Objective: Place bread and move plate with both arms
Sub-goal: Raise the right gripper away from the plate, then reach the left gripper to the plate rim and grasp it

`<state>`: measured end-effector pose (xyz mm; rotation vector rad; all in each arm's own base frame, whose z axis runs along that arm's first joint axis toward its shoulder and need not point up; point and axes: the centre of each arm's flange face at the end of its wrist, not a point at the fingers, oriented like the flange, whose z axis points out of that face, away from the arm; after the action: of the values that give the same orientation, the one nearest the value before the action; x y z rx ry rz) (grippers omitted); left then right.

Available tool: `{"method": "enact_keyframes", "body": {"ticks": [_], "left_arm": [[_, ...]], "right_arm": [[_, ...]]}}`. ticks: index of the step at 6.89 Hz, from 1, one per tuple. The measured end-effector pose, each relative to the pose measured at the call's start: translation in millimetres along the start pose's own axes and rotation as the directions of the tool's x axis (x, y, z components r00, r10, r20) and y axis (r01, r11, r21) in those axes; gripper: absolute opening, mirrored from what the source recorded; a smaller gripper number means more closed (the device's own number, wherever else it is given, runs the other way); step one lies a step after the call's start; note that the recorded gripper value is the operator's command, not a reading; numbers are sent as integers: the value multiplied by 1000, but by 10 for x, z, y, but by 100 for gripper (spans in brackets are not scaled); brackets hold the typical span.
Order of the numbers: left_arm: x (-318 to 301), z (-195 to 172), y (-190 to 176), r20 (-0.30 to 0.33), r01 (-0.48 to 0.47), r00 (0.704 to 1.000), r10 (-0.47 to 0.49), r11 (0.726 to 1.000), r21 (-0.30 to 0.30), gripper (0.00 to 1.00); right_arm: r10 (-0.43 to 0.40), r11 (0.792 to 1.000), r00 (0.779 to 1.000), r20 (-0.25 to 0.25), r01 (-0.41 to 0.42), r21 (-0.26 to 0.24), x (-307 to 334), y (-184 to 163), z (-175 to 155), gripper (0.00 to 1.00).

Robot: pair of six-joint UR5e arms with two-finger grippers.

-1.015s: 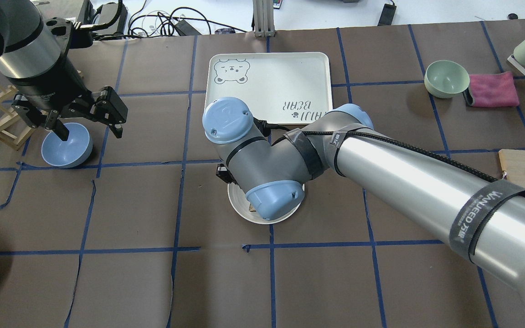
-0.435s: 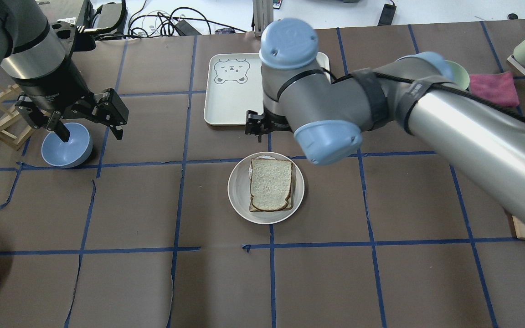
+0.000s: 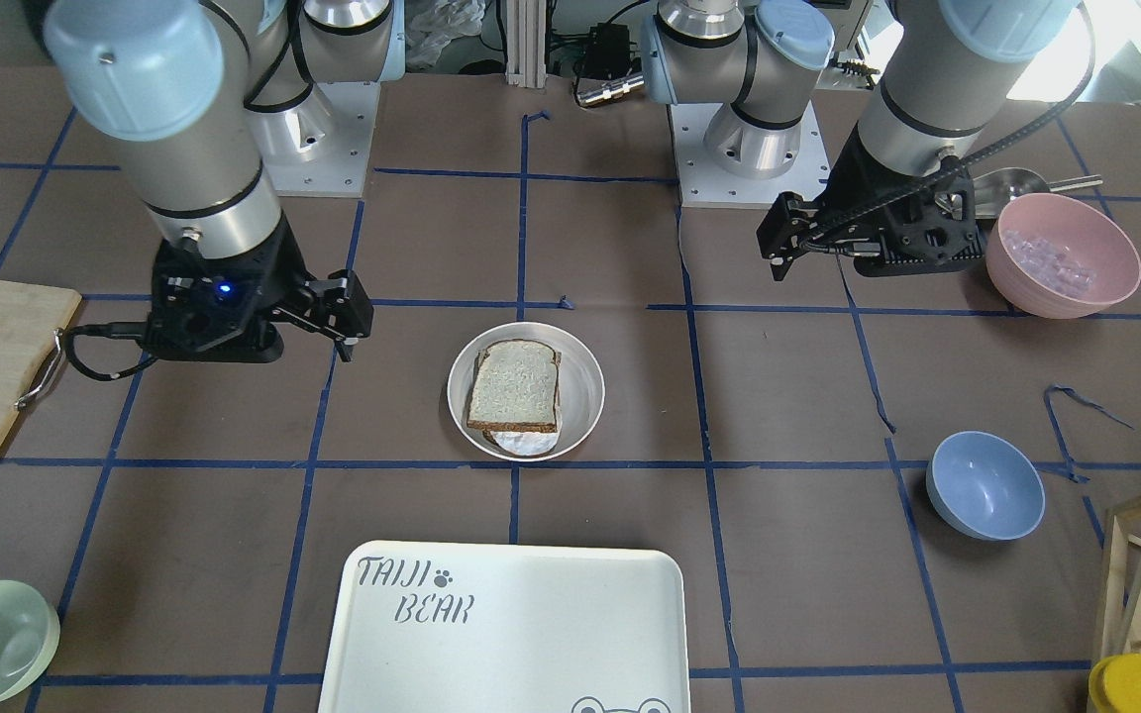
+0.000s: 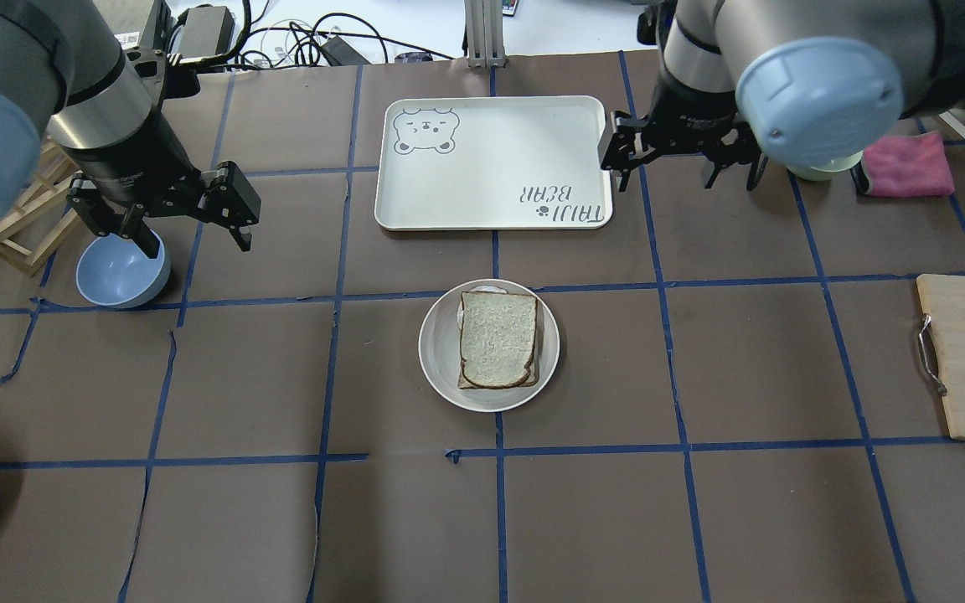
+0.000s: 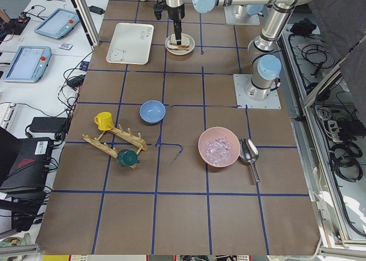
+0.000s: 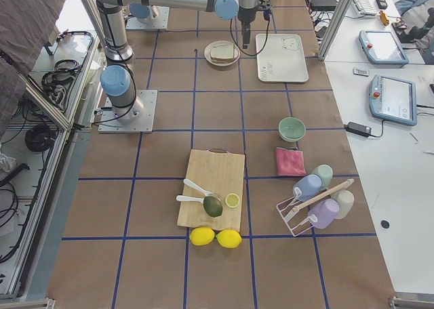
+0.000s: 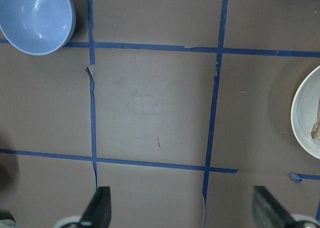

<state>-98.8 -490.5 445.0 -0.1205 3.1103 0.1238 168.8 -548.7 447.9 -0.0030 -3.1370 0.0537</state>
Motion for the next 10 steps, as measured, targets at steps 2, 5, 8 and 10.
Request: {"method": "enact_keyframes", "body": {"ticks": [2,5,8,10], "left_arm": [[332,485,-120,-39,-42,998,43,999,22,100],[764,1217,-152,-43,-106,993,108,994,28,100],[1192,1763,-213,-66,-134,988,136,990,36,98],[1333,2146,-171,-131,-137,982,140,990,28,79]], "right_arm": [[-10,1000,1000,0,10,7,124,-18,-526,100],[-100,994,995,-23,100,33,179,11,-698,100],[-105,994,993,-51,107,37,197,43,-720,100],[-102,994,993,-56,105,42,214,36,-723,100]]}}
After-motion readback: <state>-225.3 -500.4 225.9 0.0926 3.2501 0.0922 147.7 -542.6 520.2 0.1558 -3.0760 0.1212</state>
